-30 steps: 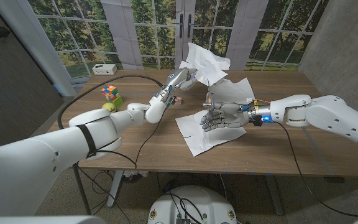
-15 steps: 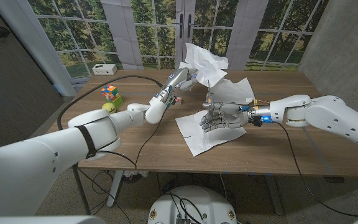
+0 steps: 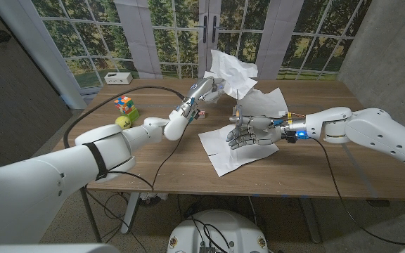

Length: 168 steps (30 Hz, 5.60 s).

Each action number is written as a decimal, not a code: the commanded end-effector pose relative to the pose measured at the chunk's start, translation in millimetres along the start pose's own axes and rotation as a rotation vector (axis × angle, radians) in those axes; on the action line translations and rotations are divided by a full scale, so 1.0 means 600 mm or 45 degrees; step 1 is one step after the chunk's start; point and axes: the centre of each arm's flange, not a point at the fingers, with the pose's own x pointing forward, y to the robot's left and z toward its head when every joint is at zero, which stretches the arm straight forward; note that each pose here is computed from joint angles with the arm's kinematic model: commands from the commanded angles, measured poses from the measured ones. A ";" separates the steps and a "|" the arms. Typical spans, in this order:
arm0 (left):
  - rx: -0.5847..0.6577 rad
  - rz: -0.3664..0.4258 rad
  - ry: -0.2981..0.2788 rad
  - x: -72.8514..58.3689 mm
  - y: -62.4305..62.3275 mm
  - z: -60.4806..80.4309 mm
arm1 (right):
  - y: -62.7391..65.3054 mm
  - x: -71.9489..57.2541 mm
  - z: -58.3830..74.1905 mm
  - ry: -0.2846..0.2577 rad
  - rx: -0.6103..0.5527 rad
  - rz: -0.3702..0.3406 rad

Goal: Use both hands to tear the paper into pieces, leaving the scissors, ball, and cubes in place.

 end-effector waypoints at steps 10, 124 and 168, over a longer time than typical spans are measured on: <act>0.002 -0.007 -0.015 -0.001 0.002 0.002 | 0.001 0.001 0.004 -0.001 -0.015 0.004; 0.149 0.106 -0.008 -0.056 0.075 -0.027 | 0.018 0.031 0.016 -0.107 0.062 -0.033; 0.408 0.092 -0.056 -0.074 0.099 -0.059 | 0.046 0.043 0.049 -0.153 0.008 -0.090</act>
